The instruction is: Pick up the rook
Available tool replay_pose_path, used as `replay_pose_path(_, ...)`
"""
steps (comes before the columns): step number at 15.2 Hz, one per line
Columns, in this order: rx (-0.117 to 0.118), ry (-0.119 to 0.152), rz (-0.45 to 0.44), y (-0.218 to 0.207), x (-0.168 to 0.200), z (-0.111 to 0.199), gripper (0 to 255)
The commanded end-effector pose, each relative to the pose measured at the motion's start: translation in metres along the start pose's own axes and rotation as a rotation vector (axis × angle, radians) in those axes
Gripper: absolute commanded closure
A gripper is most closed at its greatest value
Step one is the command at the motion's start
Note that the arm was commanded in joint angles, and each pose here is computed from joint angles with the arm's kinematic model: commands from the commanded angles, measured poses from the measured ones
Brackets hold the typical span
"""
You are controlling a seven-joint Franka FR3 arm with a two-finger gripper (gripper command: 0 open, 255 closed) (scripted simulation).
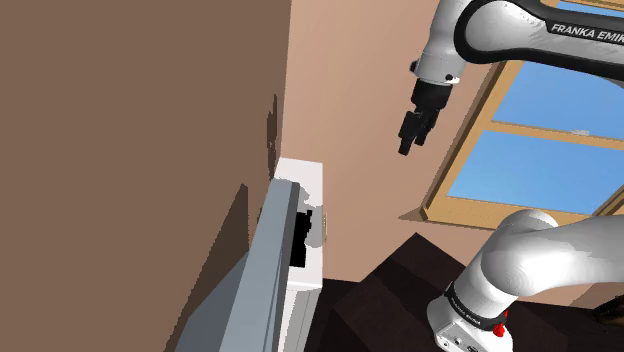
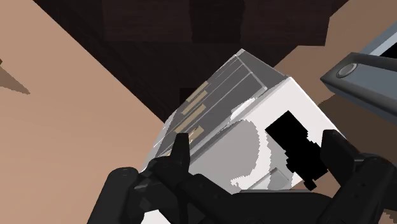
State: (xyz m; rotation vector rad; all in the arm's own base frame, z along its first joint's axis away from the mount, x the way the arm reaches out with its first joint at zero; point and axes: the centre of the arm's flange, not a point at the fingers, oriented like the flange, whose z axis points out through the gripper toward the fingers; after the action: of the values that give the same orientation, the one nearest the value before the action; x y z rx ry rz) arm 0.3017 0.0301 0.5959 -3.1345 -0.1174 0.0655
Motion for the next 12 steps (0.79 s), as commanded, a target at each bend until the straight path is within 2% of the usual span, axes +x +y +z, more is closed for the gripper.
replay_pose_path(1,0.0,0.0,0.0,0.0,0.0,0.0,0)
replay_pose_path(12,0.067,-0.032,0.128,-0.062,0.067,0.109,0)
